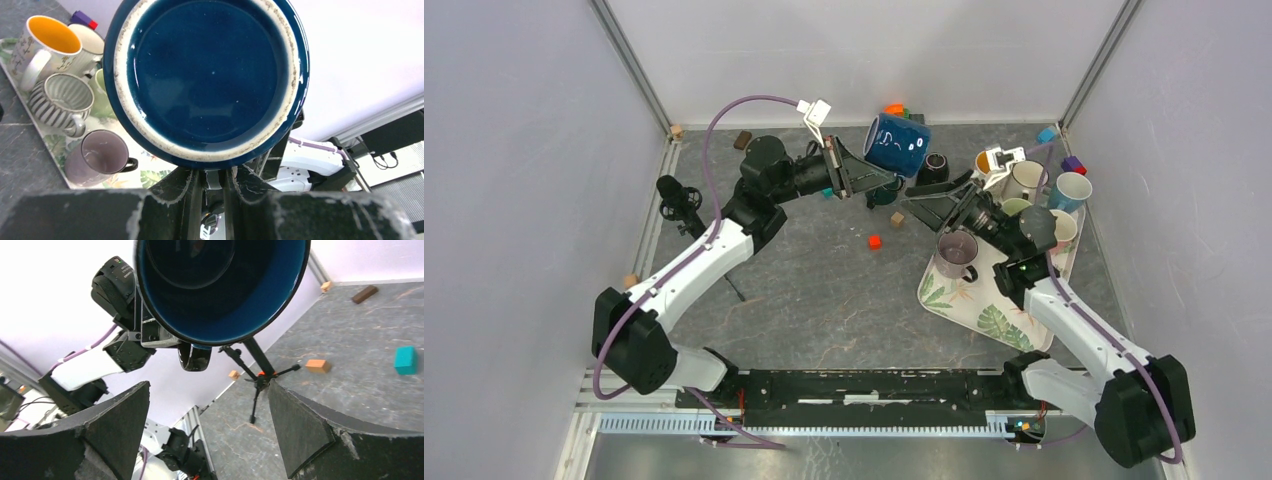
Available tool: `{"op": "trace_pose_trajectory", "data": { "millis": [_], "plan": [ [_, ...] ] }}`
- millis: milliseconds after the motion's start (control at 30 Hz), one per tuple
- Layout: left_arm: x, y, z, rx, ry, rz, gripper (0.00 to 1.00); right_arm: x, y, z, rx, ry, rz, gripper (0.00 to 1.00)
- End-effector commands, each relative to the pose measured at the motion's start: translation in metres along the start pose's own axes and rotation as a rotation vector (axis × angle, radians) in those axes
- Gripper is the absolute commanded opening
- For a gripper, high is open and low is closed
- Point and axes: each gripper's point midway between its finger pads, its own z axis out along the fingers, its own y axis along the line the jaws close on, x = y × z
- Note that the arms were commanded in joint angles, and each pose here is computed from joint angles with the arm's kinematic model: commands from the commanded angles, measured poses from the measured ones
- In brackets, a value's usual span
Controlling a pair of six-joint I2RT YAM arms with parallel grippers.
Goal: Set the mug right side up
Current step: Turn over the cup at the center of the board.
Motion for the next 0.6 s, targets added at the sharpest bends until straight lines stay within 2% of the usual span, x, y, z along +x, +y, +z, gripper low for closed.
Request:
{"op": "trace_pose_trajectory", "data": {
  "millis": [0,433,567],
  "plan": [
    [-0.025,-0.055,-0.006,0.191,-0.081,0.093,0.02,-0.011,0.035,0.010,-0.152,-0.033,0.001,0.92],
    [-0.010,-0.039,0.002,0.185,-0.034,0.086,0.02,-0.016,0.044,0.027,-0.191,-0.052,0.024,0.80],
    [-0.006,-0.032,0.006,0.178,-0.023,0.084,0.02,-0.017,0.046,0.031,-0.197,-0.053,0.024,0.74]
  ]
}}
